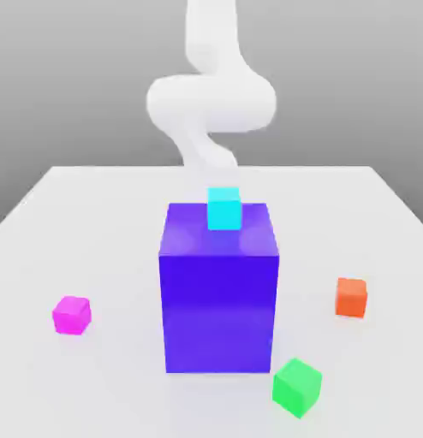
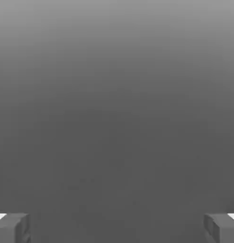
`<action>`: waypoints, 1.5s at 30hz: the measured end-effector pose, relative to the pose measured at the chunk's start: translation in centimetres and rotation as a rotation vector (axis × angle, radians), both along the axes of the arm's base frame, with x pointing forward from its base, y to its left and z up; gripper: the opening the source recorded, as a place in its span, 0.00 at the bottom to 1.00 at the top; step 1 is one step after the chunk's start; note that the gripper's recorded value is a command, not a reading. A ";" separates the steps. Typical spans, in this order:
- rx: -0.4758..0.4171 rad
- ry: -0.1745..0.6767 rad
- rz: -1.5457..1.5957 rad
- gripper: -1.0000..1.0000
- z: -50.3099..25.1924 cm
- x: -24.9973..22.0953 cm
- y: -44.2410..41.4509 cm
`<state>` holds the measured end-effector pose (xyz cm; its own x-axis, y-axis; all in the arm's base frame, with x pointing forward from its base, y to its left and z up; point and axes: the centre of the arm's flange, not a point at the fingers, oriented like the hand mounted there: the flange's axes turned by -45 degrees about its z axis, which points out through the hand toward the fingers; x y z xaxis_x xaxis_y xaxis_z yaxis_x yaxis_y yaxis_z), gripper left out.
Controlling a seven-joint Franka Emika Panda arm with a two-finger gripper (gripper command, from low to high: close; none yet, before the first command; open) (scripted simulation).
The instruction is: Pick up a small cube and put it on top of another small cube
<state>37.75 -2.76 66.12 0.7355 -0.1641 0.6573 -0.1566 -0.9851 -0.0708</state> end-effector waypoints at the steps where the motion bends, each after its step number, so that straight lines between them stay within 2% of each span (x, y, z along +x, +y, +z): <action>1: 0.032 0.035 -0.071 0.50 -2.5 1.2 -1.5; 5: 0.156 0.159 -0.353 0.50 -12.4 3.9 -7.6; 9: 0.277 0.268 -0.643 0.50 -22.4 3.3 -13.5; 14: 0.428 0.389 -1.019 0.50 -34.4 -1.3 -19.4; 20: 0.594 0.506 -1.457 0.50 -46.2 -10.4 -22.5; 26: 0.604 0.521 -1.488 0.50 -52.1 -10.9 -22.2; 27: 0.603 0.522 -1.488 0.00 -53.0 -11.0 -22.1; 34: 0.604 0.520 -1.488 0.00 -53.2 -11.0 -22.1; 41: 0.602 0.521 -1.479 0.00 -47.6 -10.8 -22.0; 45: 0.504 0.564 -1.206 0.00 -46.6 -6.3 -19.3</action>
